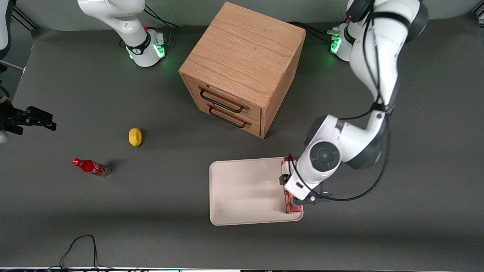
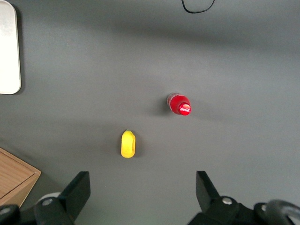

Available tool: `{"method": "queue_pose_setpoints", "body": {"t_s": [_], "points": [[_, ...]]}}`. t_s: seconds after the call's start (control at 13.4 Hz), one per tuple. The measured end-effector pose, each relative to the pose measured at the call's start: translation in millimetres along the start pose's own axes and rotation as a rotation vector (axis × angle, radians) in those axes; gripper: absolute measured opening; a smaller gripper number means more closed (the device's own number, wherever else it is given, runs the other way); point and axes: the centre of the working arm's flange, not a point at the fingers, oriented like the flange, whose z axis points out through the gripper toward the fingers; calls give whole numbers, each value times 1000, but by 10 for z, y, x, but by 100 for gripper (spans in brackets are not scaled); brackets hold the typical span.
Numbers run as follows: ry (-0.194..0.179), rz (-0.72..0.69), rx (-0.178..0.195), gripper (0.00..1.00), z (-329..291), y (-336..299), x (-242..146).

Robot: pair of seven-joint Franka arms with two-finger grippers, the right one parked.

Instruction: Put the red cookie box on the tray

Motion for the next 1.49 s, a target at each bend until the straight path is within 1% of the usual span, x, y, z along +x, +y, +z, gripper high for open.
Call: {"method": "queue_pose_setpoints", "body": {"t_s": [0.15, 0.3, 0.45, 0.6, 0.67, 0.89, 1.12, 1.34, 1.49], "points": [[-20, -31, 37, 100, -762, -369, -113], [-32, -22, 62, 100, -1329, -835, -226], [-36, 0, 77, 100, -1615, -1315, -328], [-48, 30, 93, 100, -1738, -1742, -447], [-54, 42, 94, 100, -1786, -1946, -504], [-64, 66, 75, 100, -1908, -2527, -565], [-68, 79, 63, 100, -1931, -2889, -534], [-58, 84, 53, 100, -1922, -3106, -477], [-46, 85, 32, 100, -1923, -3132, -455]]}}
